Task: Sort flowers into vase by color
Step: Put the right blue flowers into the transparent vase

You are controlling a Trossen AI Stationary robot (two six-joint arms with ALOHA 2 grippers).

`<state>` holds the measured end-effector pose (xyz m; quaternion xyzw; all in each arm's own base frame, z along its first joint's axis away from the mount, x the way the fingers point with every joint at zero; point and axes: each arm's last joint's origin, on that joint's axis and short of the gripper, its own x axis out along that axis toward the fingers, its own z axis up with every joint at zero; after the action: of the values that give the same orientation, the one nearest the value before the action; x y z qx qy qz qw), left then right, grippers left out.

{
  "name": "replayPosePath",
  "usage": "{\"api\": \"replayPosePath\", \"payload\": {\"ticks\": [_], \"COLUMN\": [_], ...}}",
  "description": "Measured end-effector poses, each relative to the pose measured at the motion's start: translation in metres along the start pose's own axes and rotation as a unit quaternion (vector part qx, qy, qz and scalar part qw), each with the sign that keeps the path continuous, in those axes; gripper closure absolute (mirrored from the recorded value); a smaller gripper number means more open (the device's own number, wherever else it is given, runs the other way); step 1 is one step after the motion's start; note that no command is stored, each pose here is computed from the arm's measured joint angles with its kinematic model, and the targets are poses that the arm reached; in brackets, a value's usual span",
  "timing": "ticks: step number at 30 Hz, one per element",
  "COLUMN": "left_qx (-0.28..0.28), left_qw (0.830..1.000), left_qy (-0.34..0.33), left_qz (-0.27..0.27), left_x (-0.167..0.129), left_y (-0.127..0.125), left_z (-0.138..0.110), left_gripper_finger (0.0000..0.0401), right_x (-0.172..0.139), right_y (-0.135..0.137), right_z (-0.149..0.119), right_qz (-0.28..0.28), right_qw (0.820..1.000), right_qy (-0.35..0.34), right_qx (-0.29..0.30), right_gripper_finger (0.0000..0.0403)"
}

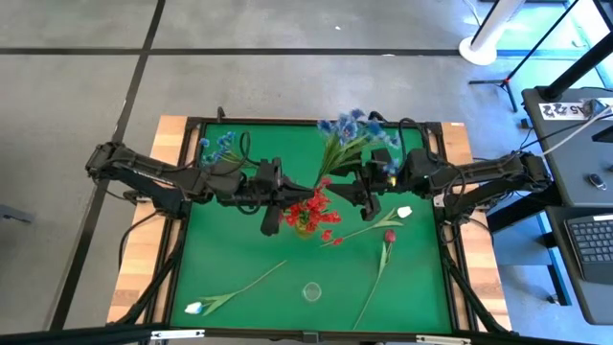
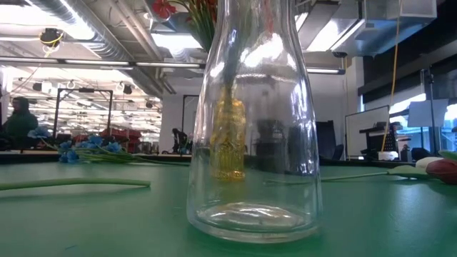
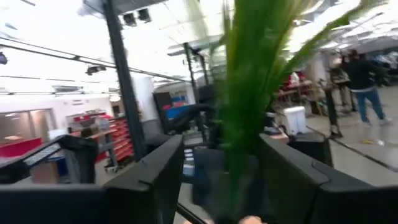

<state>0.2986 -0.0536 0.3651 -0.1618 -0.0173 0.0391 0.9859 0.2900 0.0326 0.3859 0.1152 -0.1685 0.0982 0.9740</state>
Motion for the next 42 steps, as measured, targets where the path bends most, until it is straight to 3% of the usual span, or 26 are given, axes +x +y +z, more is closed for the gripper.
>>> {"api": "replayPosePath", "payload": {"ticks": [8, 18, 28, 42], "left_qx": [-0.006, 0.000, -0.003, 0.006], "left_qw": [1.000, 0.998, 1.000, 1.000], "left_qy": [0.015, 0.064, 0.007, -0.005], "left_qz": [0.016, 0.020, 0.017, 0.010], "left_x": [0.002, 0.020, 0.010, -0.002], "left_y": [0.005, 0.004, 0.001, -0.010], "left_z": [-0.003, -0.032, -0.011, -0.005], "left_gripper_finger": [0.0401, 0.0401, 0.0401, 0.0401], "right_x": [0.000, 0.000, 0.000, -0.001], "right_y": [-0.001, -0.002, -0.003, -0.002], "right_z": [0.003, -0.001, -0.006, -0.003], "right_qz": [-0.019, -0.027, -0.025, -0.025], "right_qw": [1.000, 1.000, 0.999, 1.000], "right_qy": [-0.016, -0.003, 0.022, 0.012], "right_qx": [-0.003, -0.002, 0.000, 0.002], "right_gripper_finger": [0.0205, 0.0205, 0.0205, 0.0205]}}
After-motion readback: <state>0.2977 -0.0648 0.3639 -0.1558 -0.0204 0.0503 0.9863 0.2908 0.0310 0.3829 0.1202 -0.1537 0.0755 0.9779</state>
